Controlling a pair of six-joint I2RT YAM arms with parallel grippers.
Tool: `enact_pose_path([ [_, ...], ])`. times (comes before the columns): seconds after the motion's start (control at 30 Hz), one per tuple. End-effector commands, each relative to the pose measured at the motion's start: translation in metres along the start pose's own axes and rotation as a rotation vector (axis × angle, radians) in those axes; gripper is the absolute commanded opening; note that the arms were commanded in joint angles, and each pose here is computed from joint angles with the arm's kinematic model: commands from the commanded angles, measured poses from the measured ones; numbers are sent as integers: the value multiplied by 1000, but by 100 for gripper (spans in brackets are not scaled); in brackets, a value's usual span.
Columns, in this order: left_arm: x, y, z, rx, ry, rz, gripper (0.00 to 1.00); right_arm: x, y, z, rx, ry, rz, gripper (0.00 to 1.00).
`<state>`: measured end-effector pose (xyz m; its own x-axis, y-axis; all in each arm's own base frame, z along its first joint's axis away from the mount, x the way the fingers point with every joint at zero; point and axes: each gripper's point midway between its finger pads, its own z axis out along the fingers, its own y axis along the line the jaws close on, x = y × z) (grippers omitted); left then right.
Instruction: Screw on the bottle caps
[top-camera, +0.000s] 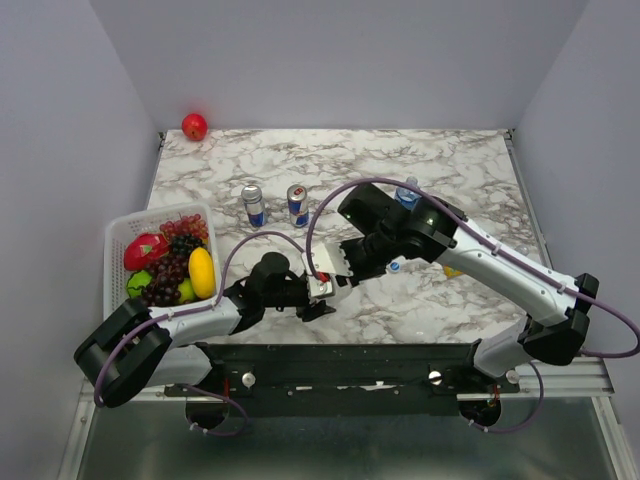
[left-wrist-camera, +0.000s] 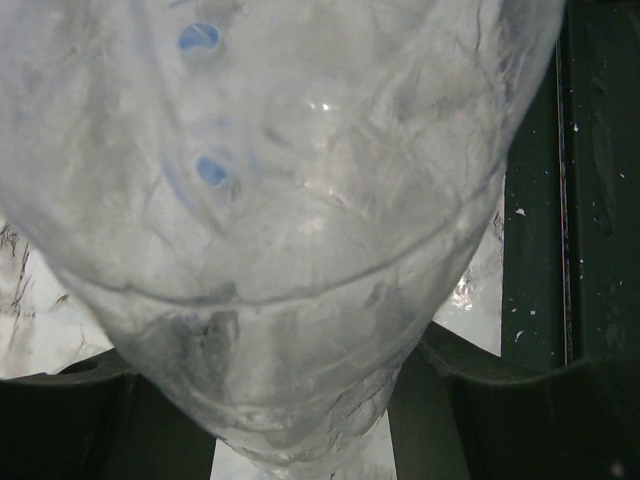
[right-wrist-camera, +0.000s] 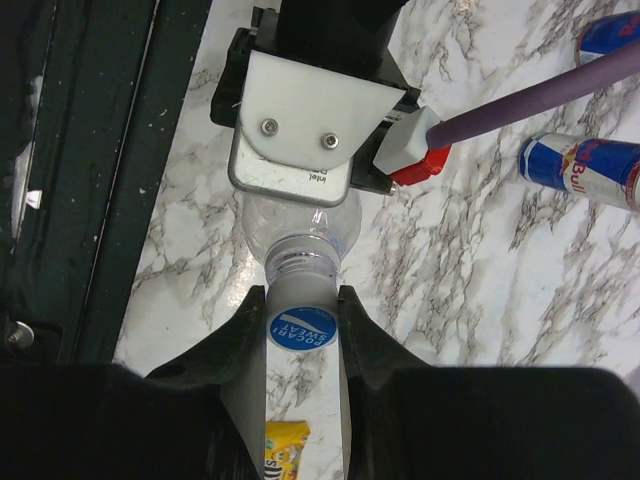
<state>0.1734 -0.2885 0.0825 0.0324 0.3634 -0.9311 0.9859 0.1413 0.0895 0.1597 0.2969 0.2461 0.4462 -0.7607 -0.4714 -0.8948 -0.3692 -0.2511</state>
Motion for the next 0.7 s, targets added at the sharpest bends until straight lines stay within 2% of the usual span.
enact_pose_path([
  [0.0,-70,10,-2,-16,-238,92,0,4,24,6,-61,-22,75,17],
  [0.17,-69,7,-1,6,-235,97,0,3,37,4,-92,-73,9,18],
  [0.33,-69,8,0,11,-219,134,0,6,40,5,-122,-61,-39,20],
  [0.67,-70,15,-1,-8,-187,208,0,21,32,14,-156,56,-73,21],
])
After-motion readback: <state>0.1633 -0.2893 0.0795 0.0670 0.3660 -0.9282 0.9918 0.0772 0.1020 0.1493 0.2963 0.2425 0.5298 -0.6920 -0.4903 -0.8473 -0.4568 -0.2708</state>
